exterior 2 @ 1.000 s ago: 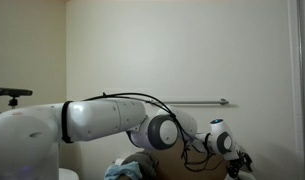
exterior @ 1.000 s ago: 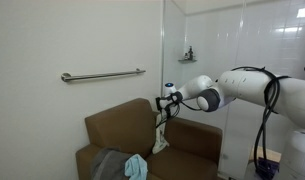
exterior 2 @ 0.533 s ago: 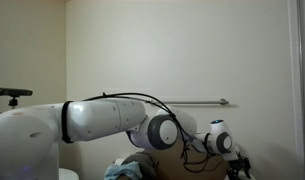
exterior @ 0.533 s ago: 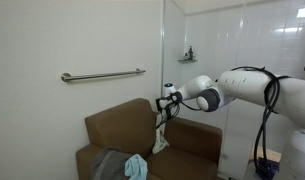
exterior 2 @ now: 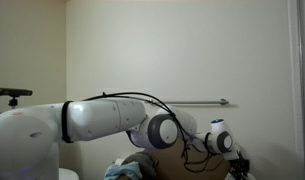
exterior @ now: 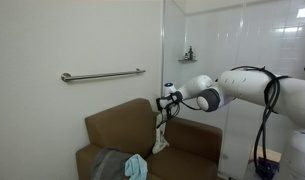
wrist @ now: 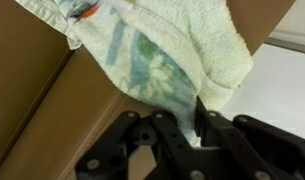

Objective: Move the blue towel to the left armrest, move the white towel to the left armrest

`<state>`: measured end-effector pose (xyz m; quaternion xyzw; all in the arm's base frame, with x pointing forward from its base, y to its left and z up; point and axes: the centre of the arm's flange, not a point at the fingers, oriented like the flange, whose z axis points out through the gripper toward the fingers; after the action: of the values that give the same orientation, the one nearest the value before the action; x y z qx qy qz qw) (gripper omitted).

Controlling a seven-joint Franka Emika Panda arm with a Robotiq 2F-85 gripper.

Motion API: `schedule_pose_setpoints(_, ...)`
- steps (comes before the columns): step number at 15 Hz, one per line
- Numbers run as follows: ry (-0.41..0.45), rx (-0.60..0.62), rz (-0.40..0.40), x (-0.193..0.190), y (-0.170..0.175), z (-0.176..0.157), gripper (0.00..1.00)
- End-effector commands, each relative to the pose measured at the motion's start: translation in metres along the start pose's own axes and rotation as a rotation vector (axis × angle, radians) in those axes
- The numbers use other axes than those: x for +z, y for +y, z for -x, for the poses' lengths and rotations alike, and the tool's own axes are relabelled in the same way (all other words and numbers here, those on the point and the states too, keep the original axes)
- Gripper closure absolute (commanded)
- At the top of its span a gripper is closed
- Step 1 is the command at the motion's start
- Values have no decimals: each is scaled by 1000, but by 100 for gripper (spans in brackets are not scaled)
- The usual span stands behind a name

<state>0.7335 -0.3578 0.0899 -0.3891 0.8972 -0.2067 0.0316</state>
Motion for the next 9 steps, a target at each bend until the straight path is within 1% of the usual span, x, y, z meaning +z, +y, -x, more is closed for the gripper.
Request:
schedule_pose_setpoints(1,21,6,17,27,-37,13,98)
schedule_pose_setpoints(2,17,1,24,19,-37,9,95)
schedule_pose_setpoints(5,6,-15,72,-7,-34,0,95)
schedule_pose_setpoints(6,4,-14,76,-22,-34,-4,95)
schedule_pose_setpoints(9,-11,13,45,-66,-37,-17,95)
